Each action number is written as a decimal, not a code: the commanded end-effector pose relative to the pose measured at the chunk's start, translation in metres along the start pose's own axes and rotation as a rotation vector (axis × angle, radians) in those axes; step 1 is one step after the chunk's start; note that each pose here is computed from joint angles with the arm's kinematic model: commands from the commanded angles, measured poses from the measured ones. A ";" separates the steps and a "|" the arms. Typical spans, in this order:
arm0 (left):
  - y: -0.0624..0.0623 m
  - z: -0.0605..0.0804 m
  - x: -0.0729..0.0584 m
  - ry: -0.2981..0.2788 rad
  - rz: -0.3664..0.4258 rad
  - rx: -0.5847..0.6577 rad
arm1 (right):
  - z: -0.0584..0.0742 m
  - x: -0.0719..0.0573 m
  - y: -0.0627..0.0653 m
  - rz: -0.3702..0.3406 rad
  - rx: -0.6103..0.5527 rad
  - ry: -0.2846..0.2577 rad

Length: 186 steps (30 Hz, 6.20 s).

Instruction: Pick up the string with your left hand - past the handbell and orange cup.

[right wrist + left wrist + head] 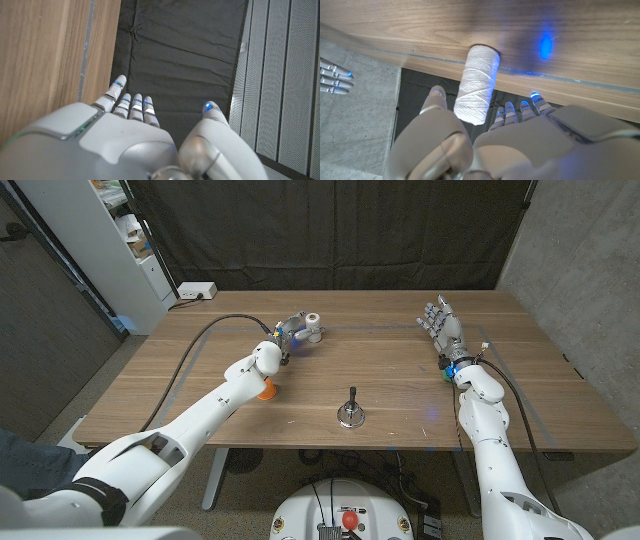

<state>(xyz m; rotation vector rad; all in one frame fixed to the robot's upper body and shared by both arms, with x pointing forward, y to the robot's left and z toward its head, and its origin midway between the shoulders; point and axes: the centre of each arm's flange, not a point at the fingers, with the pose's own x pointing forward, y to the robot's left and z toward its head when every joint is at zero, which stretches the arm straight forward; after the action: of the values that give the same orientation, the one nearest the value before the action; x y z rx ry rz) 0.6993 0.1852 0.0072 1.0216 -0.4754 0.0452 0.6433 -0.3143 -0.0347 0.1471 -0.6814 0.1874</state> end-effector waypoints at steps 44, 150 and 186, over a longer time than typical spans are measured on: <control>-0.020 0.020 0.012 -0.033 0.125 0.042 | -0.010 -0.001 -0.018 -0.025 0.022 0.010; 0.000 0.016 -0.001 -0.028 0.301 0.013 | 0.006 0.002 0.004 -0.005 0.004 -0.011; 0.017 0.015 -0.006 -0.037 0.317 -0.030 | 0.015 0.004 0.012 0.007 -0.008 -0.019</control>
<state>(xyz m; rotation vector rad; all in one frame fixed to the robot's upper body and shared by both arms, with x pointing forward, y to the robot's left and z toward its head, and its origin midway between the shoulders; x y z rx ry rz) 0.6875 0.1802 0.0218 0.9308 -0.6614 0.3032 0.6363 -0.3068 -0.0223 0.1431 -0.6986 0.1882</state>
